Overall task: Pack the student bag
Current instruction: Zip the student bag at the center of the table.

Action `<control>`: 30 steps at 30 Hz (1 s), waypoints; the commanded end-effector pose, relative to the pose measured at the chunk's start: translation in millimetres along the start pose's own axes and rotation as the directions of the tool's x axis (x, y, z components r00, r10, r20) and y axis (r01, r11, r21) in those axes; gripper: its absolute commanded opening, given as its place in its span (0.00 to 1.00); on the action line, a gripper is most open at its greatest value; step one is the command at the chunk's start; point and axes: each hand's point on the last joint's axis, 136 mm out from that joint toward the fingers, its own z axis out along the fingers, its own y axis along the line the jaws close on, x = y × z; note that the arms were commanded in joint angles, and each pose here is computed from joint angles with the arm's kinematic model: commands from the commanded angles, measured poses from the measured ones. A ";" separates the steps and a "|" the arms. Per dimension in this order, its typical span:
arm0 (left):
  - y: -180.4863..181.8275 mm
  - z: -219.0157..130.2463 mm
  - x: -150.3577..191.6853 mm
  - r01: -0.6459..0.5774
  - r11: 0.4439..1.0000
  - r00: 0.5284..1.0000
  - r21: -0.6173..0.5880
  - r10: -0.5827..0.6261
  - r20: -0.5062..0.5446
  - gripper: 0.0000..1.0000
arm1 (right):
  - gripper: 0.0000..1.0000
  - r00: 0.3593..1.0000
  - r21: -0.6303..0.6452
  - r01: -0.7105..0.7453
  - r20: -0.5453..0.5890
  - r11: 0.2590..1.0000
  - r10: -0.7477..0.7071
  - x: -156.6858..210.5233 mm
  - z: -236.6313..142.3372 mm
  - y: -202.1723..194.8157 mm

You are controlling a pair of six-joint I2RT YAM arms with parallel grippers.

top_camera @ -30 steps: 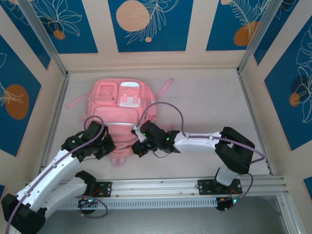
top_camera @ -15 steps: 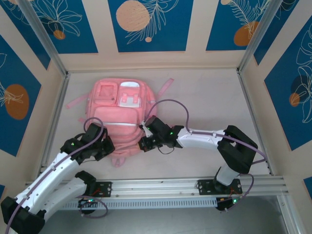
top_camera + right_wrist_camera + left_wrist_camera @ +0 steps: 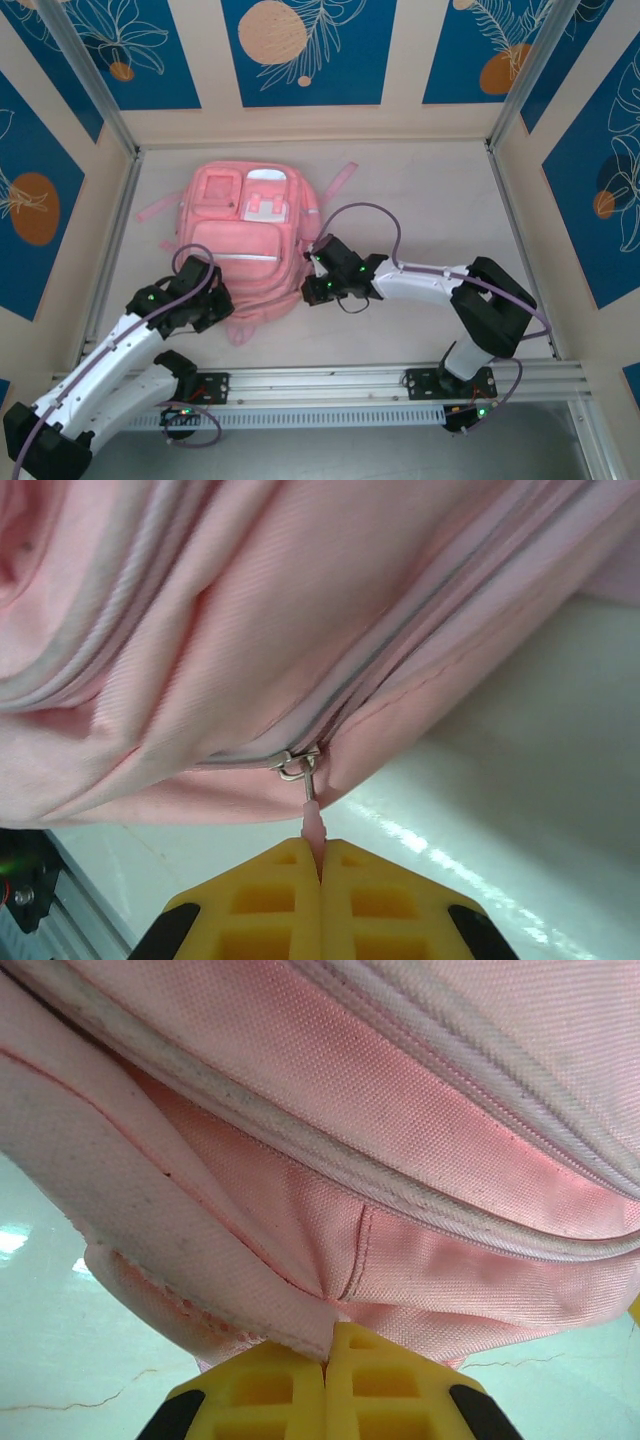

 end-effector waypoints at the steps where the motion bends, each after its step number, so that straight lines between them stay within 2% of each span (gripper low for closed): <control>1: 35.1 -4.6 4.4 -0.009 0.991 1.000 -0.131 0.011 0.018 0.00 | 0.00 0.997 0.165 -0.068 -0.009 0.984 0.070 9.7 -6.0 -51.1; 11: 39.2 -5.4 7.3 -0.011 0.992 1.000 -0.128 0.013 0.018 0.00 | 0.00 0.984 0.152 -0.136 0.138 0.979 0.116 -54.2 -18.3 -76.1; 19: 36.3 -1.3 9.2 -0.058 0.992 0.998 -0.113 0.058 0.000 0.00 | 0.00 0.954 0.148 -0.203 0.255 0.968 0.161 -99.9 -30.8 -94.0; 25: 12.1 19.2 23.7 -0.100 0.995 0.990 0.003 0.100 -0.104 0.00 | 0.00 0.908 0.184 -0.305 0.353 0.934 0.227 -100.6 -49.8 -123.0; 30: -9.7 33.9 33.3 -0.172 0.981 0.969 0.087 0.184 -0.163 0.00 | 0.00 0.903 0.182 -0.305 0.368 0.935 0.223 -90.9 -60.6 -127.4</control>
